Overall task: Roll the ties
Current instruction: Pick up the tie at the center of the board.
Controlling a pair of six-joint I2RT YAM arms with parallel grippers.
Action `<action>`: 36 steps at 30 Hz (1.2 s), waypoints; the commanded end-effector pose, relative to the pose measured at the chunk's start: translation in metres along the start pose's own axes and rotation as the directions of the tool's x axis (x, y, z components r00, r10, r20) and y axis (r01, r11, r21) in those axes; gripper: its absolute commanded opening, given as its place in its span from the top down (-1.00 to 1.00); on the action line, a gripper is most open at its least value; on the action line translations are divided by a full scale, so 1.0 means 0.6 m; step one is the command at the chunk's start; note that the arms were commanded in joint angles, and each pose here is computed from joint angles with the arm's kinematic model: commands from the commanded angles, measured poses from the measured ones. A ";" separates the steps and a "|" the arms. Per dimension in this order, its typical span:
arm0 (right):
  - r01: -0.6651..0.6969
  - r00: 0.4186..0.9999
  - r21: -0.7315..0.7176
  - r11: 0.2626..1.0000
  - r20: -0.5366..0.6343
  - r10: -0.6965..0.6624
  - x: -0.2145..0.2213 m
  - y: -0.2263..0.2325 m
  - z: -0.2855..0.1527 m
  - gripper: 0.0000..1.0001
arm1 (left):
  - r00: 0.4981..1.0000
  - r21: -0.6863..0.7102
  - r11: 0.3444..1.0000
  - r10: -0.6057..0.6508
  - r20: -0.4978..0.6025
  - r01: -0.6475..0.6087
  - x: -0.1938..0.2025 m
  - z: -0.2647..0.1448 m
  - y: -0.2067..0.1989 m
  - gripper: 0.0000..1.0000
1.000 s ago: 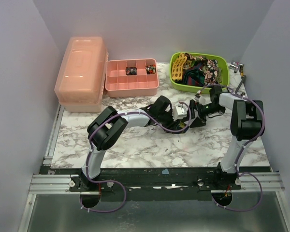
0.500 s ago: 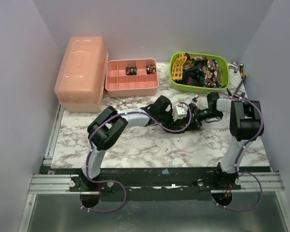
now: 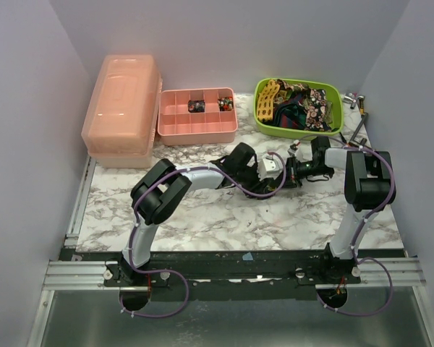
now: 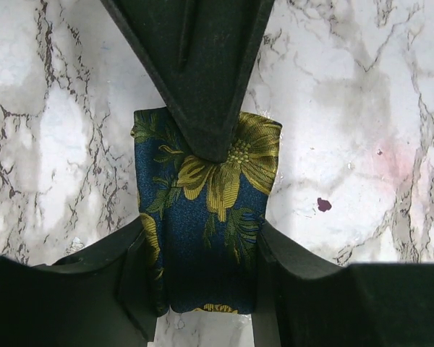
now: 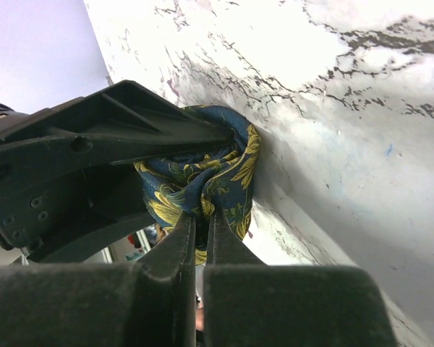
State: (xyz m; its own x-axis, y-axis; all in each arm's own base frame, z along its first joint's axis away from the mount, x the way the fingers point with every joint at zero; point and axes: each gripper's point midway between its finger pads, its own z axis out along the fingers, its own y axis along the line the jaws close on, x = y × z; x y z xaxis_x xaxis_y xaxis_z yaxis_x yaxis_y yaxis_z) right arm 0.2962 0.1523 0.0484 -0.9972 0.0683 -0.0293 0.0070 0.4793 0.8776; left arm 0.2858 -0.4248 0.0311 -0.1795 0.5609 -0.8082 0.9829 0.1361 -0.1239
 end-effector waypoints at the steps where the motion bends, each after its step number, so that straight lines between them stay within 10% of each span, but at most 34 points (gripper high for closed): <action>1: 0.063 0.998 0.065 0.996 0.000 -0.063 0.001 -0.012 0.001 0.99 | 0.988 -0.005 0.992 -0.124 -0.095 0.124 0.082 -0.004 -0.005 0.07; 7: 0.095 0.995 0.078 0.992 -0.010 -0.095 0.008 -0.010 -0.005 0.99 | 0.993 -0.019 0.999 -0.026 0.115 0.028 0.011 -0.035 -0.006 -0.96; 15: 0.158 0.987 0.055 0.986 -0.038 -0.156 0.016 0.024 0.008 0.99 | 0.992 -0.038 0.997 0.070 0.109 -0.066 0.007 -0.008 -0.004 -0.84; 20: 0.181 0.983 0.055 0.982 -0.032 -0.179 0.008 0.044 0.004 0.99 | 0.998 -0.022 0.998 0.053 0.033 -0.052 0.024 -0.003 -0.008 0.06; 25: 0.199 0.980 0.123 0.972 -0.037 -0.196 -0.005 0.048 -0.009 0.99 | 0.996 -0.048 0.997 0.056 0.063 -0.053 0.002 -0.052 -0.026 -0.95; 36: 0.537 0.843 0.200 0.820 -0.087 -0.531 -0.115 0.118 -0.067 0.99 | 0.979 -0.035 0.986 -0.155 0.132 0.161 -0.006 -0.253 -0.056 -0.96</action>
State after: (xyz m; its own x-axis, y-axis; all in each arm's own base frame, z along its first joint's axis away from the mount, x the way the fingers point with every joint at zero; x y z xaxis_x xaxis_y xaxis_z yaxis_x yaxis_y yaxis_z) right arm 0.3417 0.1569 0.1166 -0.9209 -0.1629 -0.3542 -0.3780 0.5953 0.7090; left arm 0.2686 -0.3474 0.1214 -0.1662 0.4285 -0.8881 0.9712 0.2269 -0.0723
